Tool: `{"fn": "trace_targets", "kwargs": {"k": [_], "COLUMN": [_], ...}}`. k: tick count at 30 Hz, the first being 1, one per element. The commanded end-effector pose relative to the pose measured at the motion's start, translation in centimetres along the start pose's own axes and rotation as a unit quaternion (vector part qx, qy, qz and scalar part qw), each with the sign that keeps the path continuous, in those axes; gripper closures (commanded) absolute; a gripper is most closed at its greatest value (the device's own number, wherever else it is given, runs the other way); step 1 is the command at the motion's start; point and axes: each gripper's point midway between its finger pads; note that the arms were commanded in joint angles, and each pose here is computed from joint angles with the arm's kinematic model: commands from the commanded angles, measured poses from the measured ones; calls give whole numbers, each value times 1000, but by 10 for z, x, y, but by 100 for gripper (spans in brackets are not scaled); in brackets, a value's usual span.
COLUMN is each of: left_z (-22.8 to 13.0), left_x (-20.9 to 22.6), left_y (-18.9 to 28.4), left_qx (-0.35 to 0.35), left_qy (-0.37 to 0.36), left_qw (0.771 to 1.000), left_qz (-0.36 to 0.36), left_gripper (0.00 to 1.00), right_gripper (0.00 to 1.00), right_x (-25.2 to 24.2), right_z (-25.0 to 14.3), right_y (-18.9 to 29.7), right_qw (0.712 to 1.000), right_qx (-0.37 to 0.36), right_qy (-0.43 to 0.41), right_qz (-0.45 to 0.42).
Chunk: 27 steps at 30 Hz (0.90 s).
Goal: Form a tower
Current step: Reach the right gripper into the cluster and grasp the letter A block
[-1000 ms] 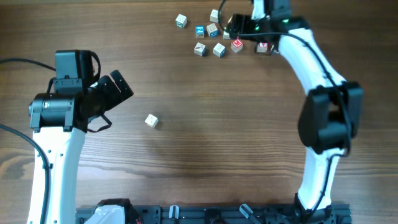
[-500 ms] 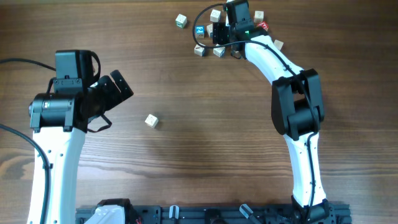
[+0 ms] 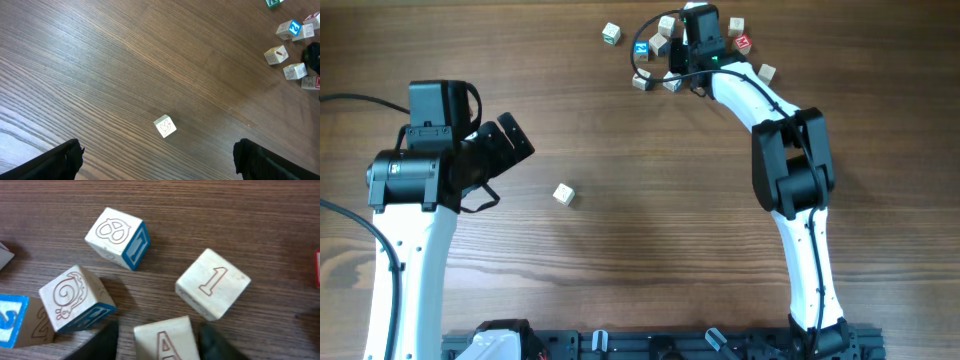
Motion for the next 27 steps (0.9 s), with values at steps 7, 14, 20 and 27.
{"fn": "trace_targets", "kwargs": {"k": [7, 14, 20, 27], "left_z": [4, 4, 4, 14], "left_x": [-2, -2, -2, 2], "left_y": [4, 4, 4, 5], "left_qx": [-5, -5, -5, -30], "left_qy": [9, 9, 9, 8], "left_qw": [1000, 1000, 1000, 999], "left_qz": [-7, -7, -7, 8], "left_gripper": [0, 0, 0, 0], "right_gripper": [75, 80, 80, 81], "right_x": [1, 21, 43, 92], "right_z": [22, 98, 91, 64], "right_y": [21, 153, 283, 352], "right_qw": [1000, 999, 996, 975], "right_qx": [6, -17, 29, 82], "right_qy": [-1, 7, 29, -4], "right_qz": [17, 52, 75, 206]}}
Point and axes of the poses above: each gripper's point midway between its finger pads, its own y axis back along the fingers, its own x axis along the line the jaws close on, z = x × y, and after that the axes turned 9 degrees about y, right-handed
